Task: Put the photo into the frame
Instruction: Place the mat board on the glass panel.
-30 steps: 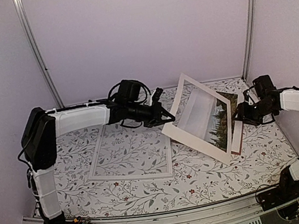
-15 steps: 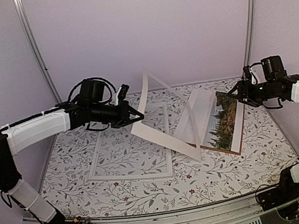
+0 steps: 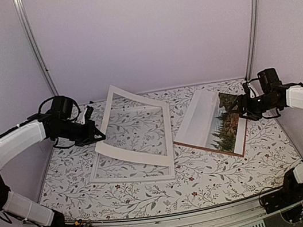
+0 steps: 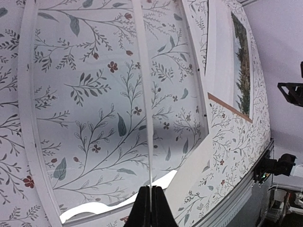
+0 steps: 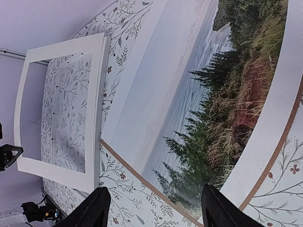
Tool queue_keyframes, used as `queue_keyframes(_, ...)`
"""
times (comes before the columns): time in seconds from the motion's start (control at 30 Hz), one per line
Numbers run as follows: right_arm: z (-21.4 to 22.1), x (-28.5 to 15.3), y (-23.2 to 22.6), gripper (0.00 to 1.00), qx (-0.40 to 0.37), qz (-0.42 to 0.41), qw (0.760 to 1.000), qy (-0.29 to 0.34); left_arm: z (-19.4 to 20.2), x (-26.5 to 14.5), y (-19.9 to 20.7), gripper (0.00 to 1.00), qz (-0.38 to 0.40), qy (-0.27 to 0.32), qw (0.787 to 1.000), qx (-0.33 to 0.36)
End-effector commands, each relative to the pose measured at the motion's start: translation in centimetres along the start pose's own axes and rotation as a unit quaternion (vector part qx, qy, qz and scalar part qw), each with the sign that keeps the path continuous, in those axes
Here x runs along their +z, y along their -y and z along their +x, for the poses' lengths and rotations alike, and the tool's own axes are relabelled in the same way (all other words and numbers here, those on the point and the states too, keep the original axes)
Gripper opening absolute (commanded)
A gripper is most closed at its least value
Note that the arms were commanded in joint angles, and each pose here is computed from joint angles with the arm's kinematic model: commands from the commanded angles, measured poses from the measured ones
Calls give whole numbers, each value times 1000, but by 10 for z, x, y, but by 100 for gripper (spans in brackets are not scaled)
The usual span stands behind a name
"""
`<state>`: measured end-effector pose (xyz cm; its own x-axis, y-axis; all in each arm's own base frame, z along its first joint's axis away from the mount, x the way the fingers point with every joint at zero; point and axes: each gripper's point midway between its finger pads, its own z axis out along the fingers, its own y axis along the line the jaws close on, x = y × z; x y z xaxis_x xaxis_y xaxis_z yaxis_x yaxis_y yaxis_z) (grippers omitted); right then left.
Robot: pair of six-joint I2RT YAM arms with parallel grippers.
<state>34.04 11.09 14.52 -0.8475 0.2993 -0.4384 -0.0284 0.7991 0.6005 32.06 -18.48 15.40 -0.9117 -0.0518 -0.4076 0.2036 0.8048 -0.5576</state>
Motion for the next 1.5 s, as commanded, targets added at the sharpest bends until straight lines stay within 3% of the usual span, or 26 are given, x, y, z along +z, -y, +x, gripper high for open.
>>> queue_keyframes(0.0,1,6,0,69,-5,-8,1000,2,11,3,-21,0,-38,-29,999,16)
queue_keyframes(0.3,10,13,10,69,1,2,1000,-8,17,9,-43,0,-77,-62,995,18)
queue_keyframes(0.8,15,23,17,68,8,3,1000,-19,8,-18,-62,0,-55,-4,998,-22)
queue_keyframes(1.47,24,33,26,68,15,6,999,-31,40,0,-61,0,-28,-63,997,-23)
